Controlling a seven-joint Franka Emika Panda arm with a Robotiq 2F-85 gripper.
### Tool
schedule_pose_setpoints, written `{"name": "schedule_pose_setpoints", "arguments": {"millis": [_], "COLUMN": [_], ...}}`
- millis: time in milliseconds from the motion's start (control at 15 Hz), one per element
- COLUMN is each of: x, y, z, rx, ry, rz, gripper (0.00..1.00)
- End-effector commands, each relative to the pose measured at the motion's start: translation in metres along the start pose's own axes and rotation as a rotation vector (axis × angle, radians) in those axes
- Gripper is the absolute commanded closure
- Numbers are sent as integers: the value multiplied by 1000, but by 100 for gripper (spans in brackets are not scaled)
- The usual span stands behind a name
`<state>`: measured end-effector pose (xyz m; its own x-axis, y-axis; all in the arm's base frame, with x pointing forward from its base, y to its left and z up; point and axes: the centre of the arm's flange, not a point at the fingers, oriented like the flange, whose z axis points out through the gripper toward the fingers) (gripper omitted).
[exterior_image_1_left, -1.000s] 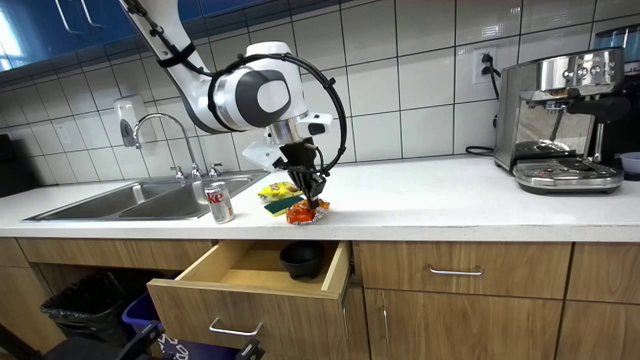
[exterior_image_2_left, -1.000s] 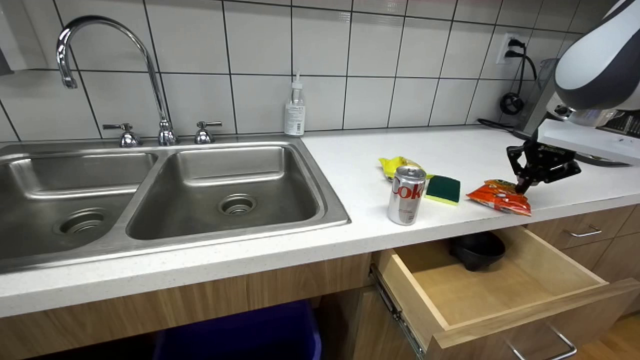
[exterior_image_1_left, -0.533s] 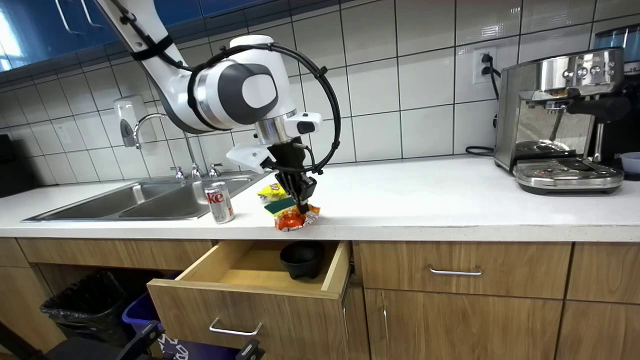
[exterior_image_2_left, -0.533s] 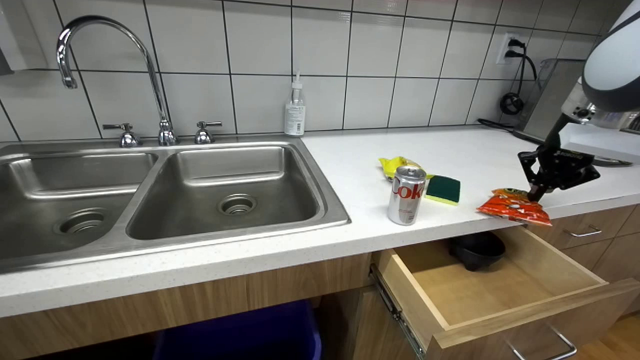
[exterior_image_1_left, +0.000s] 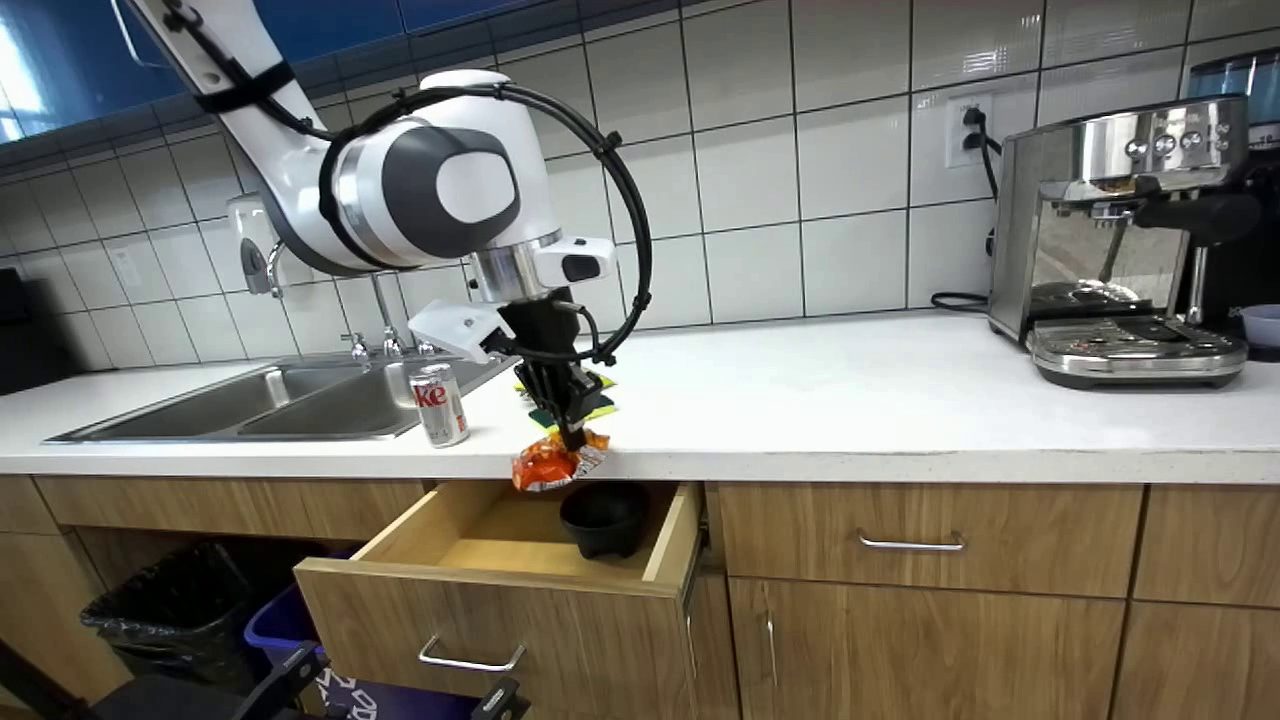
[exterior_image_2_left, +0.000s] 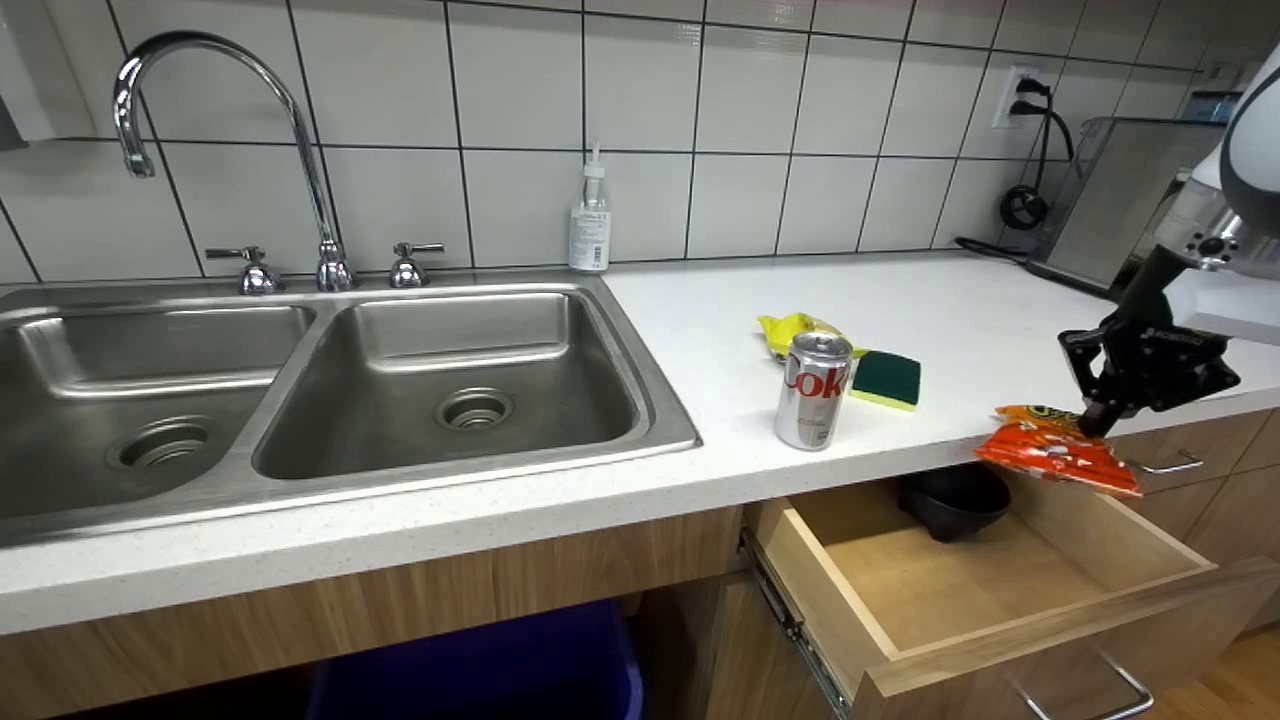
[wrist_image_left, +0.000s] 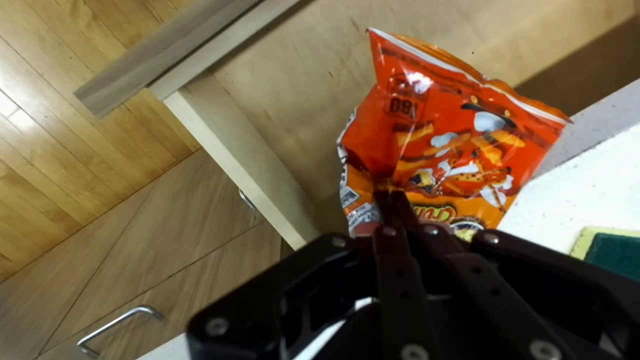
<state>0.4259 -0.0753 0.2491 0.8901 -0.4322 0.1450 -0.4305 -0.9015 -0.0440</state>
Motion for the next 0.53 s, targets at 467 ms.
{"name": "schedule_pose_setpoints", "arguments": {"millis": [467], "x": [-35], "y": [20], "z": [2], "rx": [-14], "ry": [-98], "rz": [12], "gripper": [100]}}
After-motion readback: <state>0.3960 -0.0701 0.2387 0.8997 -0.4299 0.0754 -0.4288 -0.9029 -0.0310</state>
